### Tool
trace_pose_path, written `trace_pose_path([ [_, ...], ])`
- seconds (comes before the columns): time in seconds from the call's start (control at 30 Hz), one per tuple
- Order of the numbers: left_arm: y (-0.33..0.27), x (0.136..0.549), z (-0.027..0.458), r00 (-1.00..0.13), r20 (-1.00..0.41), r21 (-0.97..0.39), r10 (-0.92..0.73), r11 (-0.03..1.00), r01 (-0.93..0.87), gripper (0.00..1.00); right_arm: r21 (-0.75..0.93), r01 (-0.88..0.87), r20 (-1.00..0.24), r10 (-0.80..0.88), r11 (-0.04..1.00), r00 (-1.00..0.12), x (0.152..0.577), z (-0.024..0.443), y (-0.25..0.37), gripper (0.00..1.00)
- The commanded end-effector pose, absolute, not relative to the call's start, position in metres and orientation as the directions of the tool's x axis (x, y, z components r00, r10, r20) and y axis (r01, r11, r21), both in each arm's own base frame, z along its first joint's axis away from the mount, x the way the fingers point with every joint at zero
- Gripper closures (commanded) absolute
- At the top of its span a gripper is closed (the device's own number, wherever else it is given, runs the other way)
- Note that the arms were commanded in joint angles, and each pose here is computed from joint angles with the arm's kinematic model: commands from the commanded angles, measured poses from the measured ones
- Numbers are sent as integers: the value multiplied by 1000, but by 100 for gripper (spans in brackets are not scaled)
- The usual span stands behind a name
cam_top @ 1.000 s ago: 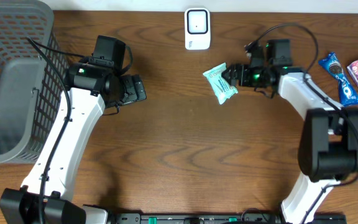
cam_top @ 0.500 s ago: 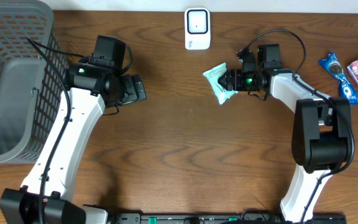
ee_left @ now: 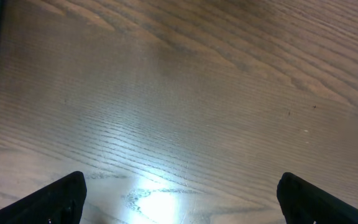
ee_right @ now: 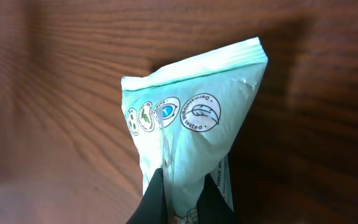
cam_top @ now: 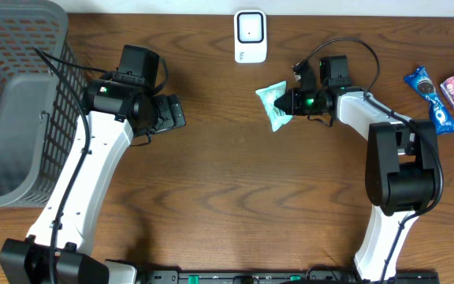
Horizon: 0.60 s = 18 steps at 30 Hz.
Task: Scan the item barcode
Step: 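Hold the mint-green bag in front of the scanner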
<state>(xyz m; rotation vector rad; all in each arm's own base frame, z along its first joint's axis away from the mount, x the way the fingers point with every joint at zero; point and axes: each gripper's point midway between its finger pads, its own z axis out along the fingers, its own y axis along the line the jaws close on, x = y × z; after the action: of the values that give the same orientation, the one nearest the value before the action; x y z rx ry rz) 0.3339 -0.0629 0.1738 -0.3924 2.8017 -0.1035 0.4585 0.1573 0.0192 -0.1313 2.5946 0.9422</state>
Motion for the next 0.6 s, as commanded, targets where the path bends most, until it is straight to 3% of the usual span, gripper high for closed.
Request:
trace_pose_path([
  [0.0,-60,333,172,-918,-293,-94,-266,964,-249,2,668,-182,-335,74,721,-939,455,33,171,99],
  [0.23,-60,333,172,-919,-293,-94,-265,964,-248,2,776,-170,-411,283,607,-867,499,106,202,99],
  [0.37,-60,333,172,-918,-293,-94,-266,964,-249,2,803,-176,-482,446,570,-754,534,143,212,99],
  [0.57,-60,333,172,-918,-293,-94,-266,964,-249,2,770,-117,-569,593,627,-570,560,163,212,99],
])
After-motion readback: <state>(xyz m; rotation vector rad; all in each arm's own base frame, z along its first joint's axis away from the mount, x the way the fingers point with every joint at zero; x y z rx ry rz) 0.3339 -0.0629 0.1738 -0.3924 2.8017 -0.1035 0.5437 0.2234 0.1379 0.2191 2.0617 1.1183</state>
